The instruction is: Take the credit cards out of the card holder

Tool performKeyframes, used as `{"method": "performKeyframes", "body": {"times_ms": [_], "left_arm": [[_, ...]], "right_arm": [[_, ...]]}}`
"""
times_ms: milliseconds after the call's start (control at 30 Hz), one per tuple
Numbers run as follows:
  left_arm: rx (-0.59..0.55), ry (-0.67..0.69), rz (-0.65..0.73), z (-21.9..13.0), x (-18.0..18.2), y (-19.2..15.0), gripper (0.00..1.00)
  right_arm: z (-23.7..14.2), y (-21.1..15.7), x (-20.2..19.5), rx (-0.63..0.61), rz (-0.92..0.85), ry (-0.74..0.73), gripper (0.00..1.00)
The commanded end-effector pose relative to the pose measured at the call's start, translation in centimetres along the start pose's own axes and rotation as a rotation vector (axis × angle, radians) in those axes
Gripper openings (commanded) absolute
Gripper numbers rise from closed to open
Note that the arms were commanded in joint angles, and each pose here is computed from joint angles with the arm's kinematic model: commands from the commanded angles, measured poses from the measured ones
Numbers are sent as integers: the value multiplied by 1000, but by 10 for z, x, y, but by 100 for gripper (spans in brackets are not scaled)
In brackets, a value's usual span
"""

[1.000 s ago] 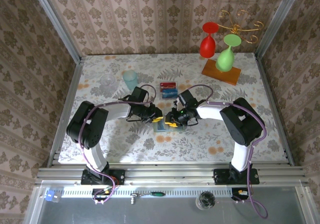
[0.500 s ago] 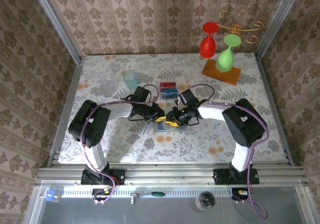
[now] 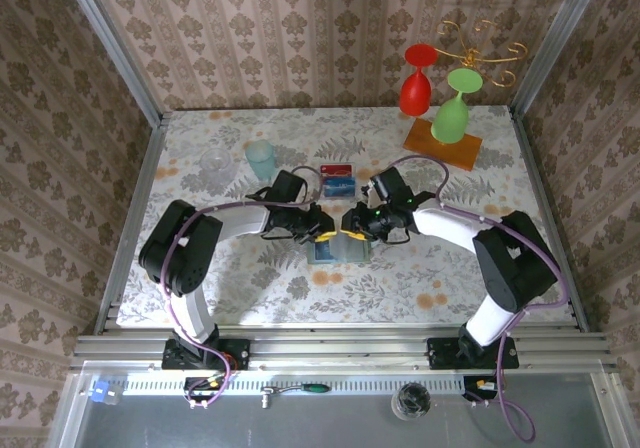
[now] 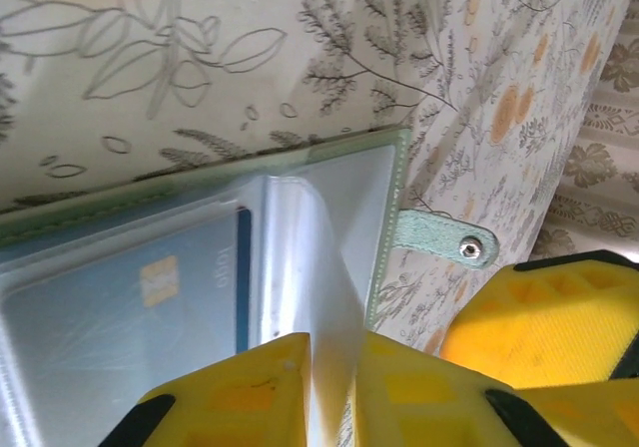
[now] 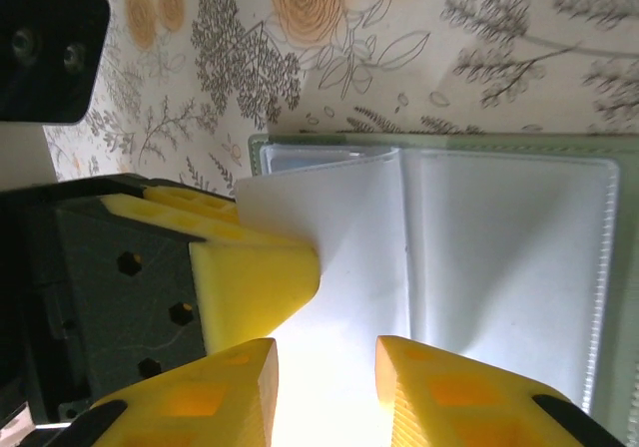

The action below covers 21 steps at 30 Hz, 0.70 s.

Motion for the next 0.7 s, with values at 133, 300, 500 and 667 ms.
{"method": "performKeyframes", "body": {"times_ms": [133, 300, 500, 667], "left_arm": [[23, 1, 15, 9, -19, 2, 21], [40, 13, 27, 20, -28, 4, 23], [47, 19, 41, 30, -41, 8, 25], [45, 17, 46, 34, -45, 9, 25]], "right_arm": [[-20, -1, -14, -39, -13, -39, 32], [-29, -1, -21, -55, -18, -40, 33], [-37, -3, -29, -65, -40, -74, 35], [-38, -6, -31, -60, -41, -75, 35]]}}
Point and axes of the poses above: each hand's point on the last joint's axis, 136 mm out from that joint toward the fingers, its own z axis out along the fingers, its own x axis along the line the jaws close on, y = z × x, the point moved 2 cm from there along -z, back along the fingers, and after that the axes turned 5 degrees about z, right-handed, at the moved point
